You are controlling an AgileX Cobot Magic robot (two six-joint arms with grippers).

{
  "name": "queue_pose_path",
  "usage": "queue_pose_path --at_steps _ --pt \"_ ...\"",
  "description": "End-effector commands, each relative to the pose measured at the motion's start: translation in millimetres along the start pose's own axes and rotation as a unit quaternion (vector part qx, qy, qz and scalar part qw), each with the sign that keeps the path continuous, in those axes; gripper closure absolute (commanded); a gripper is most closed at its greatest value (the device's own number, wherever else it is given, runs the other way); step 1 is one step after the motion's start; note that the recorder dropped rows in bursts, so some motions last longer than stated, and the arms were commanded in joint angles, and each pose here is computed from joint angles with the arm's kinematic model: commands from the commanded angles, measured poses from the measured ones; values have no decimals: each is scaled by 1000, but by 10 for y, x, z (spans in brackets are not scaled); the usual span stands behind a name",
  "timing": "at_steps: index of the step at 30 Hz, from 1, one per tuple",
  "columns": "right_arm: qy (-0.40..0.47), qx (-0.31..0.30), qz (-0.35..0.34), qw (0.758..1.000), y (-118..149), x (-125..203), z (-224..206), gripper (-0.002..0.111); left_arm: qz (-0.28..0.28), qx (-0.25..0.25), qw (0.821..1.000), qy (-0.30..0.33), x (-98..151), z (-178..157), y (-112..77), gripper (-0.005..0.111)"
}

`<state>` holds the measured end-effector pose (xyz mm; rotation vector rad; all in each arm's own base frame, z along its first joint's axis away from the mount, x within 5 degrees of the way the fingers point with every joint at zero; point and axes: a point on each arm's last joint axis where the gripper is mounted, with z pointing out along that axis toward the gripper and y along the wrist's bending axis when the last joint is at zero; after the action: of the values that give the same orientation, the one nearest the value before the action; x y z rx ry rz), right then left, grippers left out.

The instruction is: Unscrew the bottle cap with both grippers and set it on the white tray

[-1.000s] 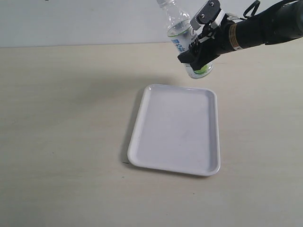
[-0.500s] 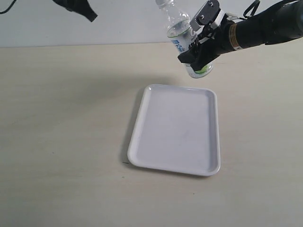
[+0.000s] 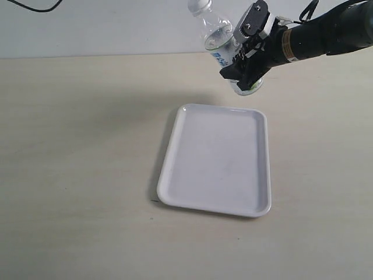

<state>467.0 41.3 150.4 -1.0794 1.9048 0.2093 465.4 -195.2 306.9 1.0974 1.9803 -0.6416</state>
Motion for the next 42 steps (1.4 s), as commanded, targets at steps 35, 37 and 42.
queue_pose_path --at_steps 35,37,42 --pt "13 25 -88 996 -70 31 21 108 -56 28 997 -44 -45 162 152 53" --pt "15 23 -86 996 -62 61 45 108 -56 42 997 -33 -27 161 125 51" --pt "18 20 -85 996 -52 94 70 108 12 55 998 -24 20 195 114 52"
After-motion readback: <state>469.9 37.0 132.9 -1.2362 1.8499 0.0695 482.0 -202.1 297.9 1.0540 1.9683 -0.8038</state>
